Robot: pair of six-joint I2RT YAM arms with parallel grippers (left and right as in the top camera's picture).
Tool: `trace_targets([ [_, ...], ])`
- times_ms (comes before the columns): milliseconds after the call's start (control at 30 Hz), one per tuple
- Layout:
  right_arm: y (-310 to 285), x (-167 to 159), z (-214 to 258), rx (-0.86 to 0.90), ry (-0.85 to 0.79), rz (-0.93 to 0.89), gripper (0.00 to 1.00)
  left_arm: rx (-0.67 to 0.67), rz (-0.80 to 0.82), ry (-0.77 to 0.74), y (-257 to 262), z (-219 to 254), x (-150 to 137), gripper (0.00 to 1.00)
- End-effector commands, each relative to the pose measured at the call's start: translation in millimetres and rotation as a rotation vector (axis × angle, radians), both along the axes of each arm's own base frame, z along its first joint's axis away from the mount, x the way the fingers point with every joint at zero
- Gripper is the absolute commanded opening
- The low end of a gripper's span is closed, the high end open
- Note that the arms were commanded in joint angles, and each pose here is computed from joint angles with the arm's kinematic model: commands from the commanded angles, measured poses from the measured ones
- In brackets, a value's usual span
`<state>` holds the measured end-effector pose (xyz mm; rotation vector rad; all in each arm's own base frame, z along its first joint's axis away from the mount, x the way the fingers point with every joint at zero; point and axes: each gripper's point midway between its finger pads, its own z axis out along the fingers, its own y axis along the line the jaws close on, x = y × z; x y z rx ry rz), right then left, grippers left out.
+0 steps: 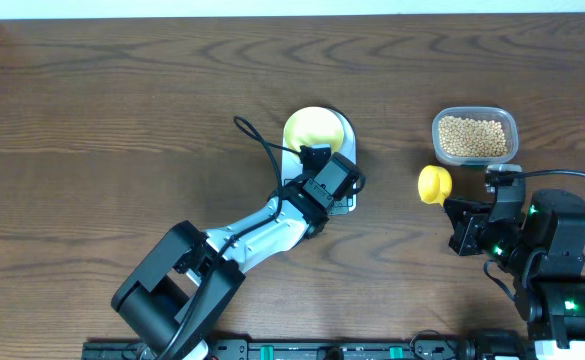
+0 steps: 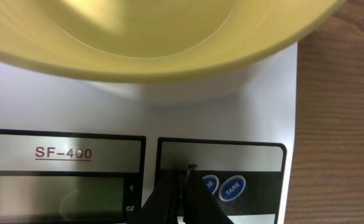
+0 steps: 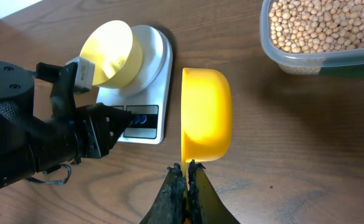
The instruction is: Scoop item into bowl and weigh 50g on scale
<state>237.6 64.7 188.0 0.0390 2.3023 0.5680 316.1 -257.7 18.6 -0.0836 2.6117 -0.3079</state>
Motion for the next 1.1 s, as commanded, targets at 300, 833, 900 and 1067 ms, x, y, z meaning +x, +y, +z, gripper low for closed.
trace_targets([
  [300, -1, 2, 8, -0.011, -0.030, 0.006, 0.01, 0.014, -0.025, 0.083, 3, -23, -14, 0.07],
  [833, -1, 0, 6, -0.010, -0.017, 0.006, 0.01, 0.069, -0.170, -0.106, 39, 102, -33, 0.08],
  [900, -1, -1, 4, -0.010, -0.006, 0.006, 0.01, 0.099, -0.175, -0.106, 58, 115, -39, 0.08],
  [1067, 1, -6, 0, 0.003, 0.024, 0.008, 0.01, 0.087, -0.028, -0.187, 126, 166, -42, 0.40],
])
